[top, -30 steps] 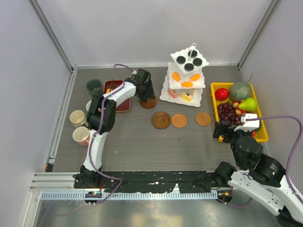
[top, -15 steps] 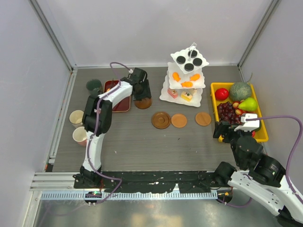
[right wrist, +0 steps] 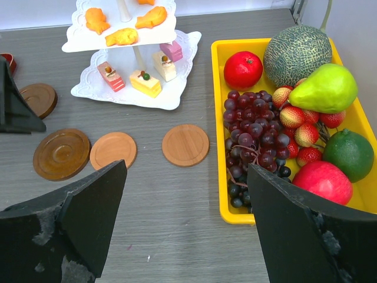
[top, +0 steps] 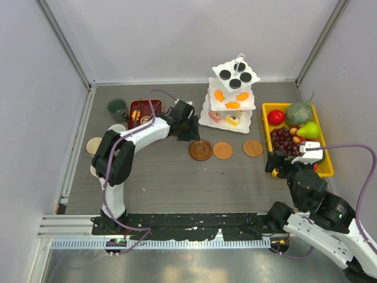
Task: Serve the afternoon tea
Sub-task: Adjust the coaster at the center of the board.
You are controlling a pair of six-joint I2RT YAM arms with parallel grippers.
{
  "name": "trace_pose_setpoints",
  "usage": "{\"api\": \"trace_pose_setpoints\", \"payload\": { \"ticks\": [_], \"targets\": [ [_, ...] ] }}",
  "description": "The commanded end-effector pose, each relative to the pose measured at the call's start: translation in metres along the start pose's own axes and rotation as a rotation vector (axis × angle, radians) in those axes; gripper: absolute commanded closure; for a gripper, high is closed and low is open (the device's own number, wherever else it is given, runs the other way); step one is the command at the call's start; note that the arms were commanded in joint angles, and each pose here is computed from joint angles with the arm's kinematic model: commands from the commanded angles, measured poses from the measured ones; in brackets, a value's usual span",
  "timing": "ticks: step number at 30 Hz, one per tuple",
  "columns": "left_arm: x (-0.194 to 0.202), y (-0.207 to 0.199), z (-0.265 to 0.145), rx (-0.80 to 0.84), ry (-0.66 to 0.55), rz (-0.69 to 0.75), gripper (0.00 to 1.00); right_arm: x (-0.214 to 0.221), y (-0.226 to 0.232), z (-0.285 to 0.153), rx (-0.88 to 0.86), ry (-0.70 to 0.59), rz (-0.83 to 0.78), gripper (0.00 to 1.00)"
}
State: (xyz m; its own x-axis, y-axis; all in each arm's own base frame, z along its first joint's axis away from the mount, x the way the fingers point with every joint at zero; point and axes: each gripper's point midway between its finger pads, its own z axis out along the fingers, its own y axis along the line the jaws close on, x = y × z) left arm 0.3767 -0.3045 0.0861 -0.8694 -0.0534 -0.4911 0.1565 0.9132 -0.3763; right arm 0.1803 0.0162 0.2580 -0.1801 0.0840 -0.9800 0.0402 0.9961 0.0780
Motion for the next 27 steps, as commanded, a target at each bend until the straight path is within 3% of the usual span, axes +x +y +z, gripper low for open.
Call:
{"api": "trace_pose_setpoints", "payload": {
  "ticks": [1, 10, 20, 27],
  "targets": [
    [0.019, -0.027, 0.001, 0.098, 0.022, 0.014, 0.47, -0.007, -0.002, 0.000, 0.019, -0.021, 0.030, 0.10],
    [0.044, -0.050, 0.017, 0.137, 0.082, 0.032, 0.50, -0.006, -0.001, 0.001, 0.020, -0.018, 0.028, 0.10],
    [0.070, -0.025, 0.036, 0.050, 0.148, 0.045, 0.51, -0.007, -0.002, 0.001, 0.020, -0.019, 0.028, 0.10],
    [0.071, -0.001, 0.032, -0.054, 0.133, 0.080, 0.51, -0.007, -0.001, 0.001, 0.022, -0.018, 0.025, 0.10]
  ]
}}
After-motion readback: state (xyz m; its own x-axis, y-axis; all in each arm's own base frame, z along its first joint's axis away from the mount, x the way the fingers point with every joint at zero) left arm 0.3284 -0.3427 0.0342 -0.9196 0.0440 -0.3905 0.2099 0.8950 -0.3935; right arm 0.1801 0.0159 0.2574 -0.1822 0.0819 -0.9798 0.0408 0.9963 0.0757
